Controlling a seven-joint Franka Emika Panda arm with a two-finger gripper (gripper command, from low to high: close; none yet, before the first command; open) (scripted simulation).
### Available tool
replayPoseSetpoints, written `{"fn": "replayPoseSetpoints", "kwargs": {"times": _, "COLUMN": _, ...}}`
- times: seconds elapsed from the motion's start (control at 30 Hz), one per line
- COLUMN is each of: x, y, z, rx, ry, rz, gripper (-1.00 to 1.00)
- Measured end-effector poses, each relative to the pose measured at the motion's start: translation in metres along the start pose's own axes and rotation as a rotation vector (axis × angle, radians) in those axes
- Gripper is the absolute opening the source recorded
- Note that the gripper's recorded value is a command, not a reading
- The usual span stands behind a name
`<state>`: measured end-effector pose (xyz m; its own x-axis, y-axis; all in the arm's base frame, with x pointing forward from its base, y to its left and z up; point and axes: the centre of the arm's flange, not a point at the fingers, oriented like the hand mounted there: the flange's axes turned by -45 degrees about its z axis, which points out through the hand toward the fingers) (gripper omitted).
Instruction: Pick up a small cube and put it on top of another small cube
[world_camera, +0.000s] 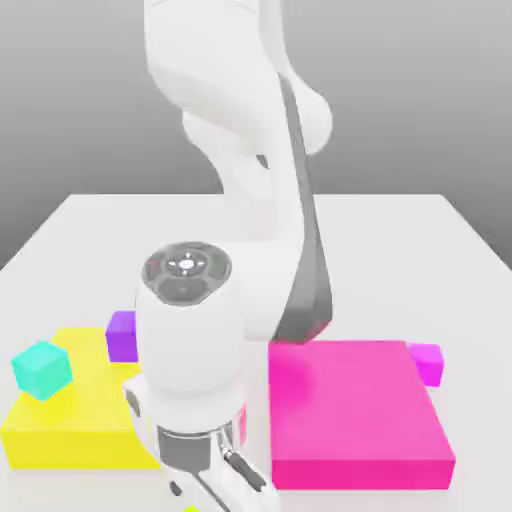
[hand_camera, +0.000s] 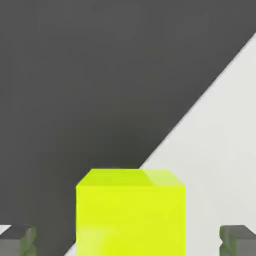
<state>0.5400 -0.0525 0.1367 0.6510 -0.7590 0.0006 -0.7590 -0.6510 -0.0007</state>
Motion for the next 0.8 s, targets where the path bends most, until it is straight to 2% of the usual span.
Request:
{"fn": "replayPoseSetpoints", "kwargs": {"times": 0.2, "x": 0.000, "y": 0.000, "z": 0.001, "rx": 0.001, "ry": 0.001, "rz": 0.001, "gripper": -1.00}}
{"fn": "replayPoseSetpoints", "kwargs": {"times": 0.33, "x": 0.001, "y": 0.001, "z": -0.049, "rx": 0.000, "ry": 0.001, "rz": 0.002, "gripper": -1.00}}
{"fn": "replayPoseSetpoints", "kwargs": {"times": 0.6, "x": 0.055, "y": 0.149, "z": -0.121, "rx": -0.072, "ry": 0.022, "rz": 0.132, "gripper": -1.00}}
{"fn": "replayPoseSetpoints", "kwargs": {"times": 0.8, "x": 0.059, "y": 0.279, "z": -0.172, "rx": -0.019, "ry": 0.003, "rz": 0.280, "gripper": -1.00}}
